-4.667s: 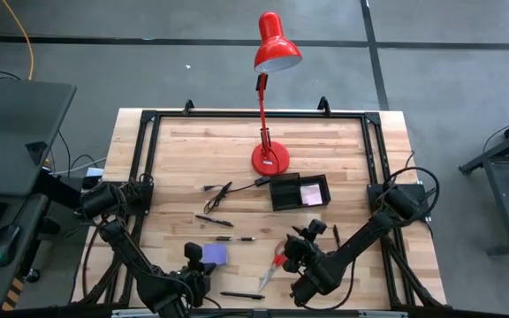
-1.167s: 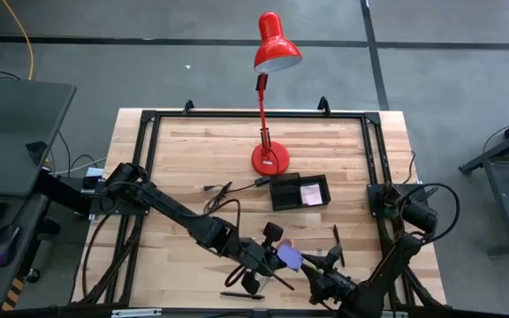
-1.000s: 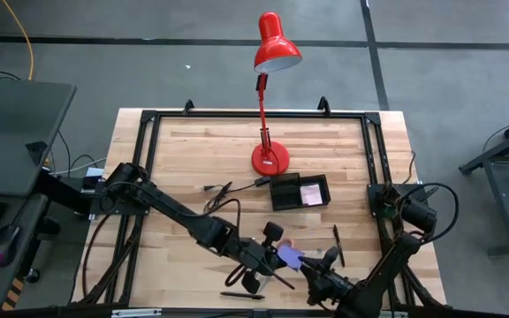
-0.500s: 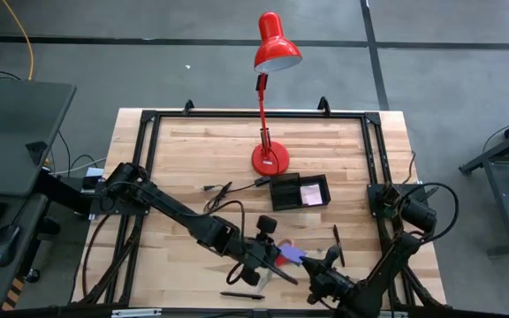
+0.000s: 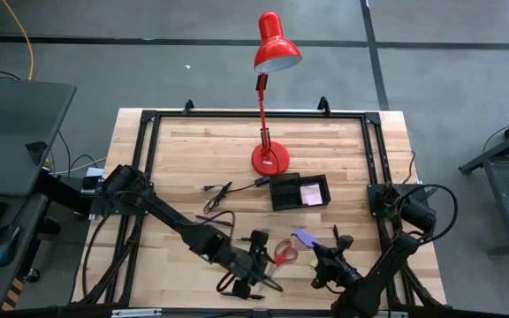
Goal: Pick and place office supplies into organizer
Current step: Put the purple sticky notes into the desk organizer
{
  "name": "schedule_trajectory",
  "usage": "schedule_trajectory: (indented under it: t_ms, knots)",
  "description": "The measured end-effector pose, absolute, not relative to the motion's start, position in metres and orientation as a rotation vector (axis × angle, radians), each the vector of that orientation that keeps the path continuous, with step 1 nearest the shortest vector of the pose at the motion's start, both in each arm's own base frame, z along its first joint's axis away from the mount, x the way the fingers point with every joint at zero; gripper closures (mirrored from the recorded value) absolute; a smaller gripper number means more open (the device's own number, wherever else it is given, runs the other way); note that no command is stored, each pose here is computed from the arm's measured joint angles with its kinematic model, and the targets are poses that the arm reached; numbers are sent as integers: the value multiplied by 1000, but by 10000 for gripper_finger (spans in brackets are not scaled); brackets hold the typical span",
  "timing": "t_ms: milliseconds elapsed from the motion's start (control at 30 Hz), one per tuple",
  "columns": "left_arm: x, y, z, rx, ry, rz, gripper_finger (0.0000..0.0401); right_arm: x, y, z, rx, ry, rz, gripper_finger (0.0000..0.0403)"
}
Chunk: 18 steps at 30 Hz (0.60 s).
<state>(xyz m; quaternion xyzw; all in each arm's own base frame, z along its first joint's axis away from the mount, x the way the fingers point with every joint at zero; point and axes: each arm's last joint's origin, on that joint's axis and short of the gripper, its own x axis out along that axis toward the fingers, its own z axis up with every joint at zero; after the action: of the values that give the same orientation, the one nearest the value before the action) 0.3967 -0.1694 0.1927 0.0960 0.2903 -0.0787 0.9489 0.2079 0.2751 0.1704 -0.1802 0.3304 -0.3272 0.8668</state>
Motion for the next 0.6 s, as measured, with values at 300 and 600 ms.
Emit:
schedule_trajectory:
  t_ms: [300,600]
  knots:
    - [355,-163,179,79,330,-225,226,207,272,169,-385,730,-705,402]
    - [287,-130,160,-78,72,-244,226,225,250,170,-524,903,-754,403]
